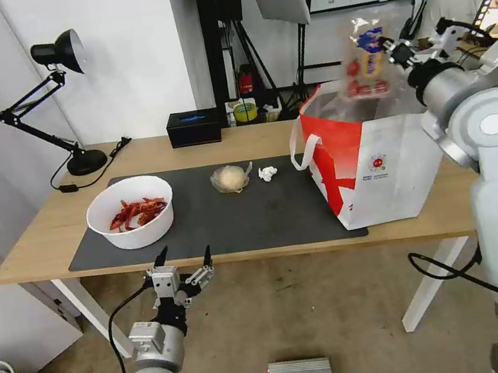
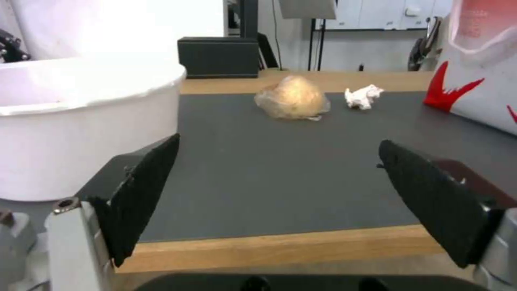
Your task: Pick up the trash from the table and place it into the takeout bag.
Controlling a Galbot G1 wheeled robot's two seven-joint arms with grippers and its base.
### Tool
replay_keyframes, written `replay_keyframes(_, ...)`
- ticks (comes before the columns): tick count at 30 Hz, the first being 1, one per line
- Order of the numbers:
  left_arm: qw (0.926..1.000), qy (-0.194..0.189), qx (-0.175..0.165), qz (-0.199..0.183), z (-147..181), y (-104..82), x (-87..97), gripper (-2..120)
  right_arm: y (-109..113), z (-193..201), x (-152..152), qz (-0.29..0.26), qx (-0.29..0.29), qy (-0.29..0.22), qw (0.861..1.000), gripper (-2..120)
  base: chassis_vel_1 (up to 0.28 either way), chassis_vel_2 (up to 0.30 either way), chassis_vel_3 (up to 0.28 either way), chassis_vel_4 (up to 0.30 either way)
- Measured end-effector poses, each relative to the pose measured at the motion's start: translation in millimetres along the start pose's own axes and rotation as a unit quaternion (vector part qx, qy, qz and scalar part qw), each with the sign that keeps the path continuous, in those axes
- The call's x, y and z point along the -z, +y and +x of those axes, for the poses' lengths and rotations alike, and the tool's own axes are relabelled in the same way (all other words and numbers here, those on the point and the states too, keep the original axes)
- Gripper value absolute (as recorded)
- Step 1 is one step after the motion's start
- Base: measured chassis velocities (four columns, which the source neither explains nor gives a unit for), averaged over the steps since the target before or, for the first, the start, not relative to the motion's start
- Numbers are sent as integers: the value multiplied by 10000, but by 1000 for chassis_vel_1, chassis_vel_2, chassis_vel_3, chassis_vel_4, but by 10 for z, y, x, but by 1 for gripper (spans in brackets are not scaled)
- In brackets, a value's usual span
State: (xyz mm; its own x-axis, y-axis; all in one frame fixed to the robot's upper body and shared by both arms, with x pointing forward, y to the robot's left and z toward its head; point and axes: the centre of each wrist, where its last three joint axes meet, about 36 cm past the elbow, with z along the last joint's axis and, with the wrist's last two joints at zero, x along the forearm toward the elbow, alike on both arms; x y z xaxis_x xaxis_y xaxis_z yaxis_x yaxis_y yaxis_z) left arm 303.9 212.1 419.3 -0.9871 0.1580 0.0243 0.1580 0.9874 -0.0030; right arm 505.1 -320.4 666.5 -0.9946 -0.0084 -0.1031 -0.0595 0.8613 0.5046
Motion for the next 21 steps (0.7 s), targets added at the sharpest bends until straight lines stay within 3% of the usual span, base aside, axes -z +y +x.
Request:
replay_keyframes(3, 10000, 16, -17, 8, 1, -12, -11, 100, -105, -48, -139, 571, -129, -165, 9981, 0, 0, 0, 0, 0)
replay_keyframes(7, 10000, 27, -16, -1, -12, -6, -24, 100, -170, -58, -283, 855, -163, -182, 9960, 0, 0, 0, 0, 0)
replay_keyframes(21, 10000, 53, -27, -8, -11, -6, -47, 100, -227, 33, -601, 846, -185, 131, 9962, 0, 0, 0, 0, 0)
